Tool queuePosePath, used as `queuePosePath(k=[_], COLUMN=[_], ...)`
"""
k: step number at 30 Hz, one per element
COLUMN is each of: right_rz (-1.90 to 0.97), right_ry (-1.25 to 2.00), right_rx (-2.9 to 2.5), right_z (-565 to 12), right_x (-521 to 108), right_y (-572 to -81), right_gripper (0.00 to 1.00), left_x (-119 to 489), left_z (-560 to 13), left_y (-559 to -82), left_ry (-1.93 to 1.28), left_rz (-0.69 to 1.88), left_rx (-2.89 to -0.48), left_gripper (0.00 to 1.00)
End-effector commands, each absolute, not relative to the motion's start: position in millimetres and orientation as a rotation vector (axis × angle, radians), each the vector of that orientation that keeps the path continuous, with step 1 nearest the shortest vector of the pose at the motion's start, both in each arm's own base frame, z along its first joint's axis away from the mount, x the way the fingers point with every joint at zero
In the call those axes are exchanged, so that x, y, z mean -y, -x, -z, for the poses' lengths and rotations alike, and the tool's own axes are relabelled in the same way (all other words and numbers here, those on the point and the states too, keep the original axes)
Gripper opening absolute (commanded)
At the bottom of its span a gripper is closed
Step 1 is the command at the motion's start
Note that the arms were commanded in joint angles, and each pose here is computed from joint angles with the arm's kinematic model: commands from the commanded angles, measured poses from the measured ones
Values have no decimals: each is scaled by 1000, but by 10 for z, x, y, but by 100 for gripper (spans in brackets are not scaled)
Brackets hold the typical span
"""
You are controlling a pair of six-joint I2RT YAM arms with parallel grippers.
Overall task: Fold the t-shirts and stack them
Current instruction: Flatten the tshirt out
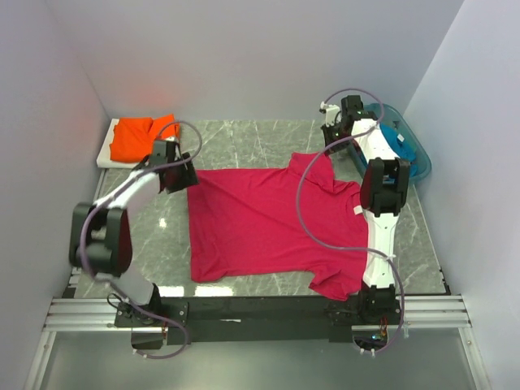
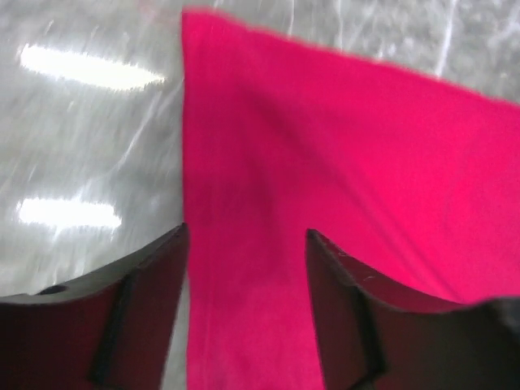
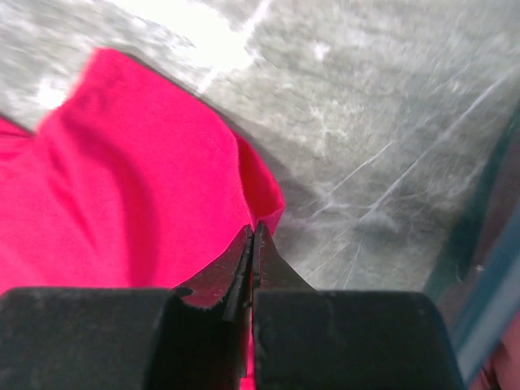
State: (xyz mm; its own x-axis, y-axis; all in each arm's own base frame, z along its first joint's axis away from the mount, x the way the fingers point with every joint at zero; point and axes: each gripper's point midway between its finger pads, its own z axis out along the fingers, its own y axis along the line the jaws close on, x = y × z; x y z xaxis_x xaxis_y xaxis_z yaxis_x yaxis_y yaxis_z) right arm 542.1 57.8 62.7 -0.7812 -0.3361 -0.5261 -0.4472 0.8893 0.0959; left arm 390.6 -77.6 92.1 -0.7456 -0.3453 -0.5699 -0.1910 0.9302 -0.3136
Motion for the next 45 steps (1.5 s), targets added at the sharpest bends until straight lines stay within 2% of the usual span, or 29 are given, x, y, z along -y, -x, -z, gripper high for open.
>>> queuePosePath(k=[1,3,7,10,25,40,45], right_rz=[-319,-333,-345,-344,-345,-348,-352], right_ry=[587,586,598,602,603,595,592], right_rx=[-2420,-2419,-2420,-2418,-2429,-2429,-2428], right_z=[-1111,-1114,-1106,-1096,-1063,-1086,-1108], right_x=[-650,-659,-680,-672,-676,-657,-663], right_y=[-5478,-5463,-5424,-5420,-5421,-5435,-5435], right_gripper=[0,0,0,0,0,0,0], left_x=[821,765,628,536,560,347,403], left_z=[-1028,-807,-728,-629,-357,-18,100], left_y=[-4364,-4479,-4727,-4759,-4790,-4696,-4616], left_ry=[366,387,435,456,384,382,351], left_rz=[352,336,357,343,383,146,144], left_rx=[-2383,-2432,-2443,-2470,-2565,-2706,-2745], left_gripper=[63,55,43,39,38,32,29])
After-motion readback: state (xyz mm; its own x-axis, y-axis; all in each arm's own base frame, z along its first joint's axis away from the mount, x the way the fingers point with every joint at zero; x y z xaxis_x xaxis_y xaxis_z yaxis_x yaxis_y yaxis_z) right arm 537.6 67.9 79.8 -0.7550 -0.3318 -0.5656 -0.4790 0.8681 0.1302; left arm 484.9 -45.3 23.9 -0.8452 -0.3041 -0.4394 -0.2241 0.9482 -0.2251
